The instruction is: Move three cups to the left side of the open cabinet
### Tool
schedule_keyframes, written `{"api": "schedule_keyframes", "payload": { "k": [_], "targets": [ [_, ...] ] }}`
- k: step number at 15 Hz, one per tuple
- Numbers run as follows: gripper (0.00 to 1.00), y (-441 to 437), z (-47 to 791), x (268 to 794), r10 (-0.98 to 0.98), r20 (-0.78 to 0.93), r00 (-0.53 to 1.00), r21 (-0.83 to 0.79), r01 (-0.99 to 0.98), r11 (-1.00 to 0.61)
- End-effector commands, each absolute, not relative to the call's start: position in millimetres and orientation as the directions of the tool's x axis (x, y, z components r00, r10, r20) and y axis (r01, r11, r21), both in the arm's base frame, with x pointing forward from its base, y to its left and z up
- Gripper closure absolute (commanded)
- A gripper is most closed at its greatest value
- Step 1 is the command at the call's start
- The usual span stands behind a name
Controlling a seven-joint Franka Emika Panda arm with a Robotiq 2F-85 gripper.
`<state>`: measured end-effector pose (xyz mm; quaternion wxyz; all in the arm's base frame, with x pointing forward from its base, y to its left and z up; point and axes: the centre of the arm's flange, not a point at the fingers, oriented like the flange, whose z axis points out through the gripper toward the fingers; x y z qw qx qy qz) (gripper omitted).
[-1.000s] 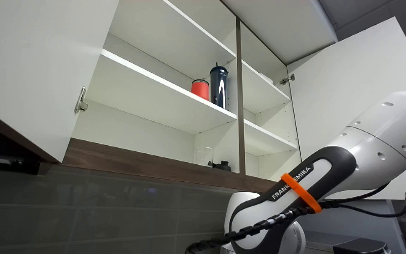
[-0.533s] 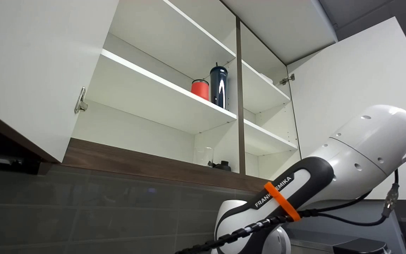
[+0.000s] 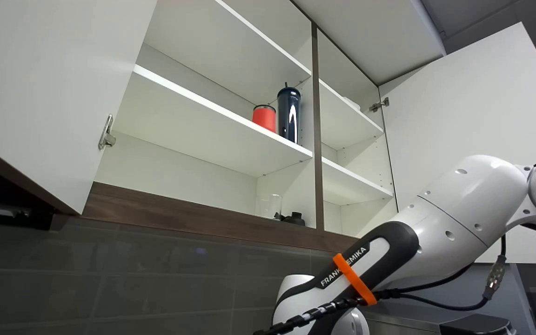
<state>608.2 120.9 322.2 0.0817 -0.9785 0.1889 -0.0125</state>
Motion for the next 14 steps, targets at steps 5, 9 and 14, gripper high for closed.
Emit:
{"api": "schedule_keyframes", "payload": {
  "k": [5, 9, 14],
  "targets": [
    [0.01, 106, 284, 616, -0.399, -0.073, 0.914, -0.144, -0.405, -0.903],
    [0.0, 97, 273, 595, -0.357, -0.239, 0.903, -0.09, -0.387, -0.918],
    [0.0, 89, 257, 563, -0.269, -0.369, 0.889, -0.055, -0.31, -0.949]
  ]
}}
